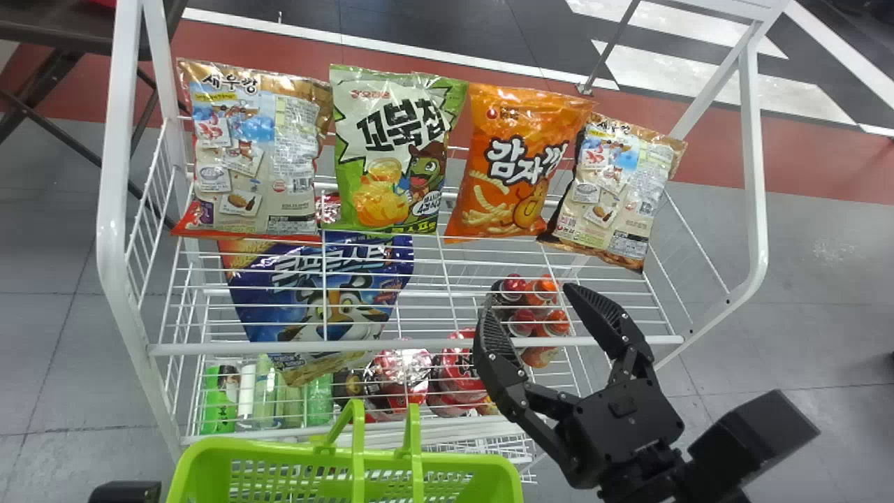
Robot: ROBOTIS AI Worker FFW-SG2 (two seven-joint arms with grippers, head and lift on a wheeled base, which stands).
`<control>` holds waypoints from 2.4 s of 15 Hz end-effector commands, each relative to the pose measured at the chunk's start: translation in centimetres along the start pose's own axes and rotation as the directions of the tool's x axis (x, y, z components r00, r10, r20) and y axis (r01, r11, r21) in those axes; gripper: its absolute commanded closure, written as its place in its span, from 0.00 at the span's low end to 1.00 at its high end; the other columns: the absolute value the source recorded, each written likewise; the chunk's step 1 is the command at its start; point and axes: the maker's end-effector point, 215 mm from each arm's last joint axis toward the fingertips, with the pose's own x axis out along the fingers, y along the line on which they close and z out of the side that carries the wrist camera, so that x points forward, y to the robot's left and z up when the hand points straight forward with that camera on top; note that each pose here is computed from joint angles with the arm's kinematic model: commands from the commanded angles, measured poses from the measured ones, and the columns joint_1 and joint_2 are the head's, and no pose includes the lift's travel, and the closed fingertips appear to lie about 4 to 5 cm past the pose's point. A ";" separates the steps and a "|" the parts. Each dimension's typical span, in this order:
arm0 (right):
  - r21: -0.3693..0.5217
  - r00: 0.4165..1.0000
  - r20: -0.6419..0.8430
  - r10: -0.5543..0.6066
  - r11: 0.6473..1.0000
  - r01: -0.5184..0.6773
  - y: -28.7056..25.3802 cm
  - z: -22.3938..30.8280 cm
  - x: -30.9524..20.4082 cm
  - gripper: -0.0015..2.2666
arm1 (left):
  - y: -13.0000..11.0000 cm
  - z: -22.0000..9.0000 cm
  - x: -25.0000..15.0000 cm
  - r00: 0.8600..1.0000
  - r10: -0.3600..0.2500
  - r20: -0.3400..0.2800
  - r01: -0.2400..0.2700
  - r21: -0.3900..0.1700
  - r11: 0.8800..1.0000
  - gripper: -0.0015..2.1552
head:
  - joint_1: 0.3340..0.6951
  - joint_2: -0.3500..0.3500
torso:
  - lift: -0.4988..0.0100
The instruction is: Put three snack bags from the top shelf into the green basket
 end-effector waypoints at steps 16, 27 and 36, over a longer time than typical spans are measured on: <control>0.011 0.996 0.089 0.013 1.000 -0.015 0.3 -0.3 2.4 0.06 | 0.1 0.3 -0.4 1.000 -0.012 0.011 0.012 -0.011 1.000 0.82 | 1.00 0.00 | 0.89; 0.100 0.965 -0.052 0.259 0.962 -0.253 11.5 -4.6 22.2 0.06 | -0.3 0.8 0.3 1.000 -0.018 -0.014 0.019 0.022 1.000 0.82 | 1.00 0.09 | 0.89; 0.167 0.900 -0.140 0.412 0.906 -0.389 17.2 -5.7 29.1 0.51 | -0.2 0.6 0.3 1.000 -0.020 -0.015 0.020 0.000 1.000 0.82 | 1.00 0.37 | 0.89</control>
